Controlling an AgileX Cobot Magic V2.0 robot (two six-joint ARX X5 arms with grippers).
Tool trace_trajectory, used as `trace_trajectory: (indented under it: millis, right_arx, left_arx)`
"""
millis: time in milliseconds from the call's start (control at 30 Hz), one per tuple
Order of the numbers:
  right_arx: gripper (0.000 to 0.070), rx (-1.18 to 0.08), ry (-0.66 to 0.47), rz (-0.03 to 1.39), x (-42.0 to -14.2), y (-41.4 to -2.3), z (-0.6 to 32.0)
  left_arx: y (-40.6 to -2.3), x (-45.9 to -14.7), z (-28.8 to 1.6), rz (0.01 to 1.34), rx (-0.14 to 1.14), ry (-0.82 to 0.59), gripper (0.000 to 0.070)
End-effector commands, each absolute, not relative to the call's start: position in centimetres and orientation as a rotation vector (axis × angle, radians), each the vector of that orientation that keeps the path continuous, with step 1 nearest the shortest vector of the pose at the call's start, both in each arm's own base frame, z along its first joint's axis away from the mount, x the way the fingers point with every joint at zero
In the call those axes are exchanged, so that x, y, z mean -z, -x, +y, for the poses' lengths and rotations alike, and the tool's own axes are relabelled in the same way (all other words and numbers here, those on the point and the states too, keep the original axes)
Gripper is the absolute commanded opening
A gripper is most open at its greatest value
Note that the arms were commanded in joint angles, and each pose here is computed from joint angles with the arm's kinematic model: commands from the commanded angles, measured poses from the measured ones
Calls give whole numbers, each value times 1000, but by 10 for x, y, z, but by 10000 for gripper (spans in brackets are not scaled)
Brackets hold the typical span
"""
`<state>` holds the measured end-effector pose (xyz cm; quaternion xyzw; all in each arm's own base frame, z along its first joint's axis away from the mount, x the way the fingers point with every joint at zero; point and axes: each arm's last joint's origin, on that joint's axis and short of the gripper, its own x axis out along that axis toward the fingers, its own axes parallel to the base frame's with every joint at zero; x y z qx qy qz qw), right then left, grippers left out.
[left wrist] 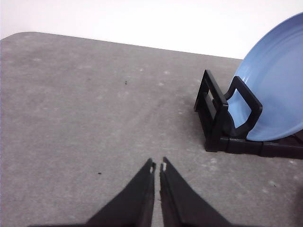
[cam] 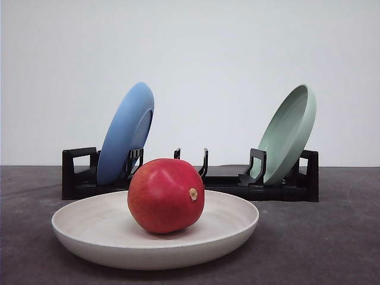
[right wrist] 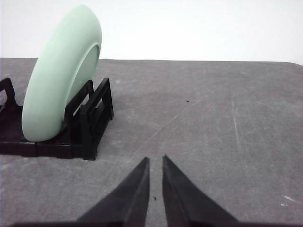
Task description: Place pomegranate in white plate
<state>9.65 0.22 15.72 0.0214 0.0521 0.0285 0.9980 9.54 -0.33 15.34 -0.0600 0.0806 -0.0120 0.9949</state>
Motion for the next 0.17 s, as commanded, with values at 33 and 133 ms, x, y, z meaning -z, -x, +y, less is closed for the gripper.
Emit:
trace_trajectory:
  millis: [33, 133]
  right_arx:
    - [44, -56, -36, 95, -157, -97, 2]
    - [44, -56, -36, 95, -157, -97, 2]
  left_arx:
    - [-96, -152, -3, 156, 25, 114, 0]
    - [-96, -152, -3, 156, 25, 114, 0]
